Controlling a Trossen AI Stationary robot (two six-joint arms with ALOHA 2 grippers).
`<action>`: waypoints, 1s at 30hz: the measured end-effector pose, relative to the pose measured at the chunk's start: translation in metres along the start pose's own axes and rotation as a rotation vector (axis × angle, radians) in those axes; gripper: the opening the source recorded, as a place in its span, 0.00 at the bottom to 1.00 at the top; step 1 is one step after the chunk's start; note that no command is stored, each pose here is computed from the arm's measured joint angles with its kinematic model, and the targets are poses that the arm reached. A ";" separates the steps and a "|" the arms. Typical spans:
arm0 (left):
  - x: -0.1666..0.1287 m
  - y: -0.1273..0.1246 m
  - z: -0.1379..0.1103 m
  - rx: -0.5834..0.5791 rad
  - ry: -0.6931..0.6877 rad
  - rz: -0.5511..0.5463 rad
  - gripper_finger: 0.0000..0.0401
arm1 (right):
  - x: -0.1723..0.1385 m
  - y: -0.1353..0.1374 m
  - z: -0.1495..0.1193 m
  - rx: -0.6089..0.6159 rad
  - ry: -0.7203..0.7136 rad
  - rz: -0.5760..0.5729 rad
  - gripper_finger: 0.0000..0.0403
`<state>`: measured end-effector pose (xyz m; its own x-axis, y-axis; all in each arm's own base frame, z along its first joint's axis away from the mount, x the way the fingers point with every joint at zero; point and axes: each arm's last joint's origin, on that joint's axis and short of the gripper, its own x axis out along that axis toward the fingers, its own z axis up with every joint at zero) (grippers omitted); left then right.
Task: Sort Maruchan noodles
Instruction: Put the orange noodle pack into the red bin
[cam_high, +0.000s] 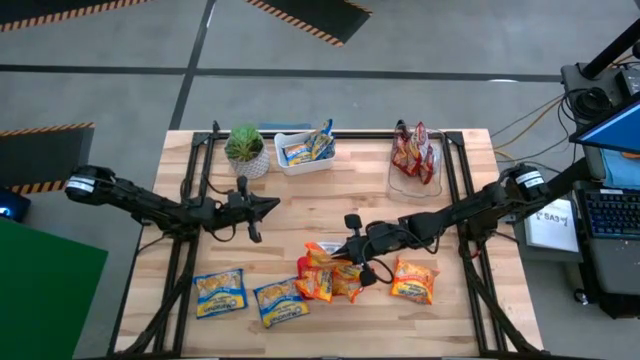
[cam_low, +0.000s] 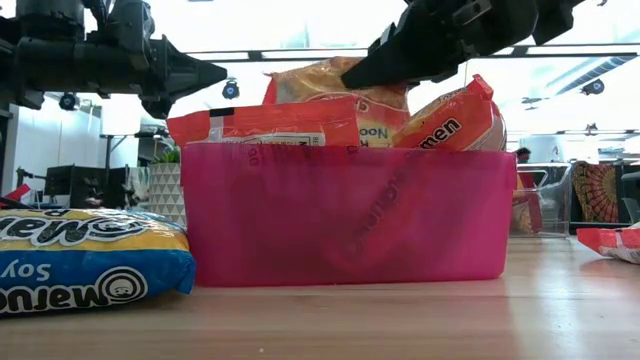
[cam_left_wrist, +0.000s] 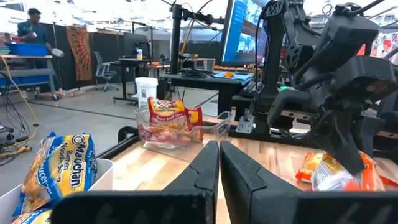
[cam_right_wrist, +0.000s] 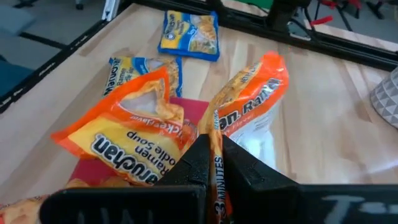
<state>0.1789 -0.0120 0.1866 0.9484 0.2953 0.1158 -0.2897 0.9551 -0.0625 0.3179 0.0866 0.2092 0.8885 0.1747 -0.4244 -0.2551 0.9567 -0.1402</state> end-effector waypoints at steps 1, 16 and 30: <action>0.000 0.000 0.000 0.000 0.000 0.000 0.00 | 0.000 0.000 0.000 0.006 0.004 0.000 0.03; 0.000 0.000 0.001 -0.004 -0.008 0.000 0.00 | -0.001 -0.003 0.007 0.061 0.150 0.027 0.11; 0.000 0.000 0.001 -0.008 -0.007 0.000 0.00 | -0.010 -0.008 0.049 0.057 0.241 0.036 0.18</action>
<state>0.1788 -0.0120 0.1872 0.9475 0.2954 0.1227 -0.2886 0.9549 -0.0702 0.3298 0.0890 0.2578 0.7605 0.1549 -0.6306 -0.2573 0.9635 -0.0737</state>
